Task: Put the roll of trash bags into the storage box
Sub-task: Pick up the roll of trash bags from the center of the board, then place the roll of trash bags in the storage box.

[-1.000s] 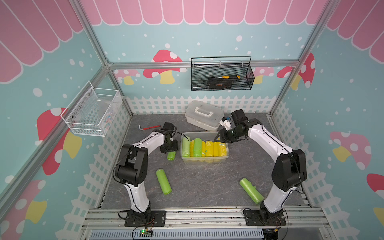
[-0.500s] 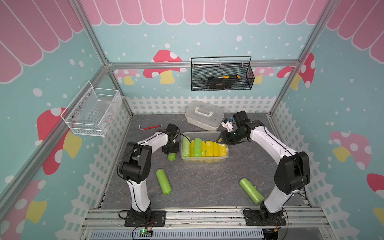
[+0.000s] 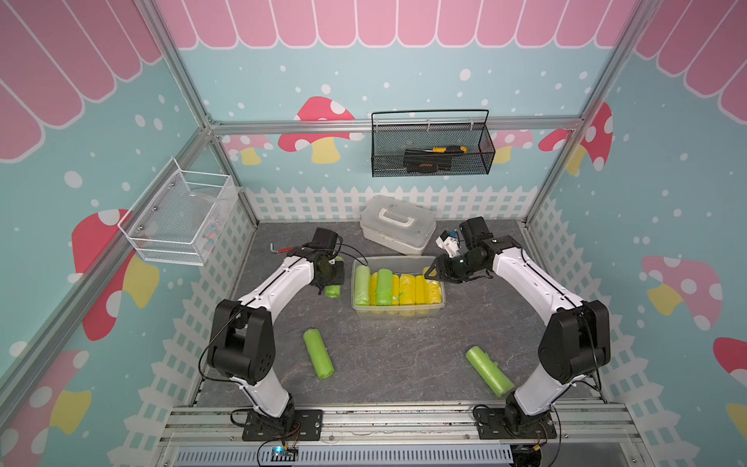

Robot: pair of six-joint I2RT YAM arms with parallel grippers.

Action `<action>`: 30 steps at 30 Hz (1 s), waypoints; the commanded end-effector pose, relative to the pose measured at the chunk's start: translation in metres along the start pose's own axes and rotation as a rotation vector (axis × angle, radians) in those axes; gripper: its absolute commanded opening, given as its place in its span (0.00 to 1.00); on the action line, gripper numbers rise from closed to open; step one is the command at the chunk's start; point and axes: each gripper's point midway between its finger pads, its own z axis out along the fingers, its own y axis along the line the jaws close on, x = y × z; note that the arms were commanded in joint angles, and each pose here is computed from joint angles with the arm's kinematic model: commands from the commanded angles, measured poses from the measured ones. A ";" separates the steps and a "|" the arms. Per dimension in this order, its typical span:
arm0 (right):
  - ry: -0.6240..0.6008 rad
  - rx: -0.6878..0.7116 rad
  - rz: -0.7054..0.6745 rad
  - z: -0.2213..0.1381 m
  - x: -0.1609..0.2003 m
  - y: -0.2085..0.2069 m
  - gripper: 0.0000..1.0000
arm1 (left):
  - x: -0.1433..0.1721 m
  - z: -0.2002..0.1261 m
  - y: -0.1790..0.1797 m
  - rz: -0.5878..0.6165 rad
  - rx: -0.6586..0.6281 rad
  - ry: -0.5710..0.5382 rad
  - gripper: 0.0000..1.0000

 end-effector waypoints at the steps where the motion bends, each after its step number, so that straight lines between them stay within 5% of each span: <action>1: -0.006 -0.006 -0.013 -0.008 0.003 0.003 0.45 | -0.024 -0.041 -0.028 -0.031 0.125 -0.099 0.38; 9: -0.015 -0.005 -0.009 -0.011 0.001 0.003 0.44 | -0.017 -0.061 -0.113 0.055 0.288 -0.092 0.39; 17: -0.010 0.014 0.006 -0.009 0.005 -0.004 0.44 | 0.000 -0.034 -0.185 0.114 0.357 -0.017 0.40; 30: -0.040 0.029 0.034 -0.022 0.006 -0.017 0.44 | 0.020 0.039 -0.223 0.041 0.324 0.111 0.40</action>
